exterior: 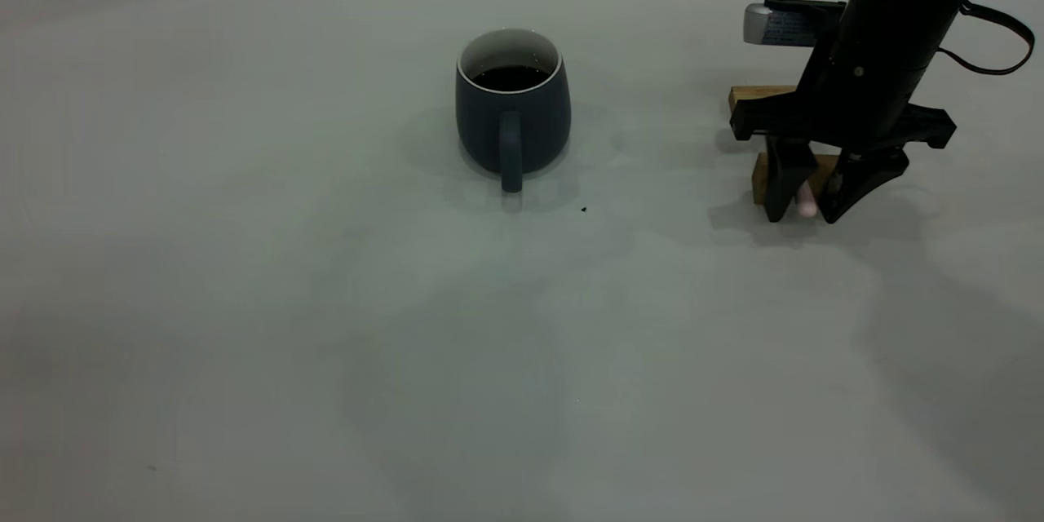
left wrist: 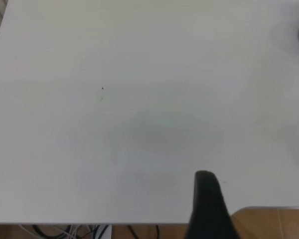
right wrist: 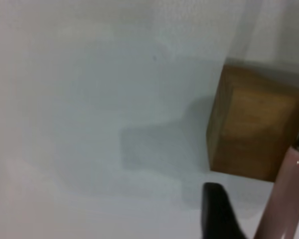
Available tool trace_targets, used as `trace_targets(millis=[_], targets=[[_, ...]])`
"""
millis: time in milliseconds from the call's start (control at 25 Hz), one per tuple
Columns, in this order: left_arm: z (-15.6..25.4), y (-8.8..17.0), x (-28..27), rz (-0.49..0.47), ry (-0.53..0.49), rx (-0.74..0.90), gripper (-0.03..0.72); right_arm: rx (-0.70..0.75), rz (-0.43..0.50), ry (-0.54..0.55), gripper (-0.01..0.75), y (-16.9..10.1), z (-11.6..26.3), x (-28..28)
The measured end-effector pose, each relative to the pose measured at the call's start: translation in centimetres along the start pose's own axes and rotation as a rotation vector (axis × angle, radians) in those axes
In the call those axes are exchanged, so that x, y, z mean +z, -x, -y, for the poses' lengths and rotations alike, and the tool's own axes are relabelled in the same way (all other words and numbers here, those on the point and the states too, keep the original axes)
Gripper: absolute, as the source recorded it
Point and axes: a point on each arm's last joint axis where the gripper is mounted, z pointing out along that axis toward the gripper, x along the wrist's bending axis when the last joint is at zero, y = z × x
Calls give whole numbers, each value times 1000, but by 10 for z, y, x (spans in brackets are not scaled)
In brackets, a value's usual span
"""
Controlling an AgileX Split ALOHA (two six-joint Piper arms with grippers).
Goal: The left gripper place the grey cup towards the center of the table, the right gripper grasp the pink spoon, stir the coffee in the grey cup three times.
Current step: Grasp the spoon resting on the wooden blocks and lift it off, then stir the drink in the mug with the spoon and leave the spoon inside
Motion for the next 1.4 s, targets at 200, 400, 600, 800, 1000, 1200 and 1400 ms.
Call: trace_targets(millis=[200,400,600,800,1000,1200,1400], targets=[[0,0,0,0,0,0,567,-21,13,-6,132,1,1,0],[0,0,0,0,0,0,567,-53,24,-27,119,0,1,-15],[0,0,0,0,0,0,567,-38,-20,25,119,-11,-5,-66],[0,0,0,0,0,0,567,81,-292,52,119,-39,-13,-97],[0,0,0,0,0,0,567,223,-732,-47,119,-73,-24,-101],[0,0,0,0,0,0,567,390,-1057,-121,119,-89,-31,-103],[0,0,0,0,0,0,567,703,-1248,-165,119,-92,-47,-116]])
